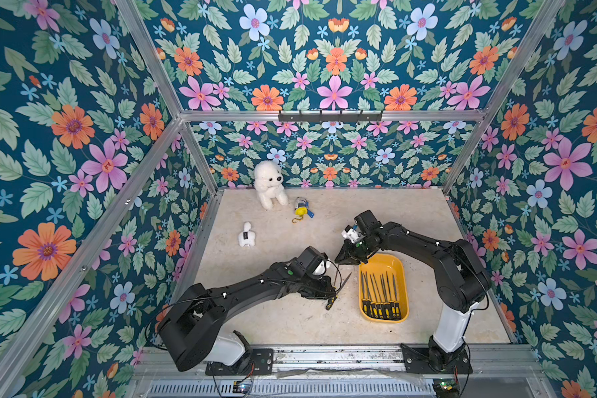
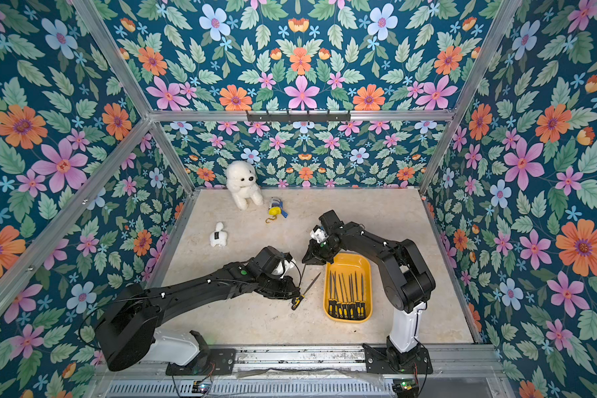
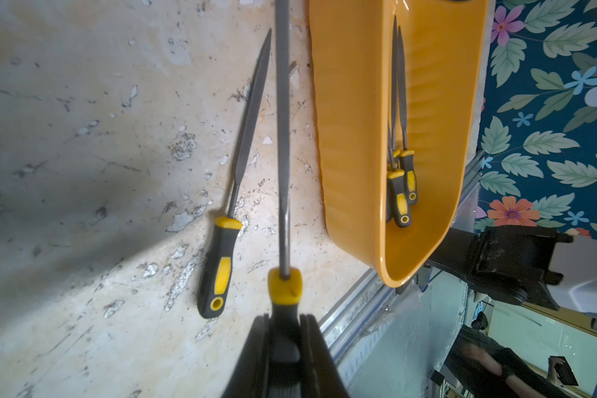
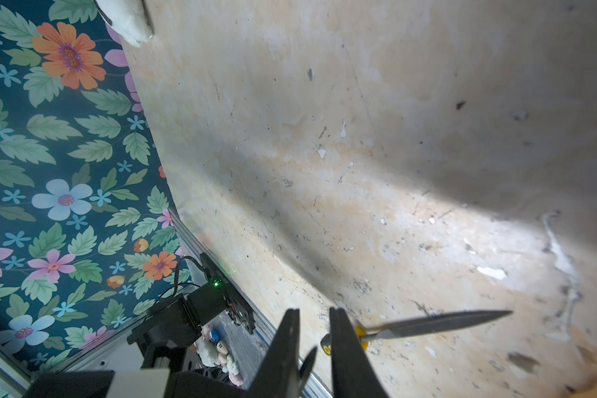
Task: Put the file tool into the storage box
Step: Pick up the file tool from the center of the board, then place the file tool in the storage box.
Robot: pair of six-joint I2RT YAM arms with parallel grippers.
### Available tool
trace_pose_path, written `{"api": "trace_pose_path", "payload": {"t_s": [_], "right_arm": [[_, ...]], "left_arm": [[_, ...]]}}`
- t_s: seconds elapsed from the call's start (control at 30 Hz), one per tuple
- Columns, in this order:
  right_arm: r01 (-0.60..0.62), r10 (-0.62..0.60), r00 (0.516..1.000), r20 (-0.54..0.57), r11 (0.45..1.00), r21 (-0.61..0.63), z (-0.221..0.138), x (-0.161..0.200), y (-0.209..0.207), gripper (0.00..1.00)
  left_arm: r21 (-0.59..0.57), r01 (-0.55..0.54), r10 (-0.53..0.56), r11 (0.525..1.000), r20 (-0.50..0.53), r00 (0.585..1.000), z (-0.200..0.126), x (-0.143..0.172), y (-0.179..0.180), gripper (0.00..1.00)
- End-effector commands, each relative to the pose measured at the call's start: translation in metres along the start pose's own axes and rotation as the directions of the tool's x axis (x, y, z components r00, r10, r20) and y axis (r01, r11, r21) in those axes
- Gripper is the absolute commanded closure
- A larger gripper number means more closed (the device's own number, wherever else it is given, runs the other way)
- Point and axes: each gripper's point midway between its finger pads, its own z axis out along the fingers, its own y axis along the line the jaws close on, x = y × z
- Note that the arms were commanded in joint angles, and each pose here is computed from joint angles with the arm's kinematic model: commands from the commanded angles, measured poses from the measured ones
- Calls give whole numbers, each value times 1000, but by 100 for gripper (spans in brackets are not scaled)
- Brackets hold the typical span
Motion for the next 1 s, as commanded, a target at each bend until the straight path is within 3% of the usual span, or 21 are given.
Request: {"api": "trace_pose_path", "payload": {"t_s": [0.0, 0.13, 0.3, 0.53, 0.67, 0.77, 0.97], "right_arm": [[14, -14, 1000, 3, 1000, -21, -3, 2, 5, 85], [22, -22, 1000, 12, 1000, -10, -10, 6, 7, 97], [27, -28, 999, 23, 999, 19, -21, 10, 7, 100], [-18, 8, 998, 70, 989, 148, -56, 11, -18, 100], [-57, 24, 992, 125, 961, 272, -99, 15, -44, 100], [-55, 5, 993, 117, 906, 421, -119, 25, -69, 100], [-56, 25, 997, 70, 865, 499, -116, 39, -93, 100]], "left_arm": [[47, -26, 26, 999, -1, 1000, -2, -2, -12, 97], [50, -42, 43, 998, -24, 999, -3, 0, -13, 90], [69, -43, 45, 997, -26, 999, -8, -6, -18, 71], [107, -11, 2, 994, 82, 997, -44, -41, -25, 10], [71, 0, -11, 997, 153, 988, -63, -57, -17, 6], [15, 17, -19, 1000, 153, 988, -58, -57, -4, 5], [-52, 36, -28, 998, 147, 989, -45, -56, 13, 5]]}}
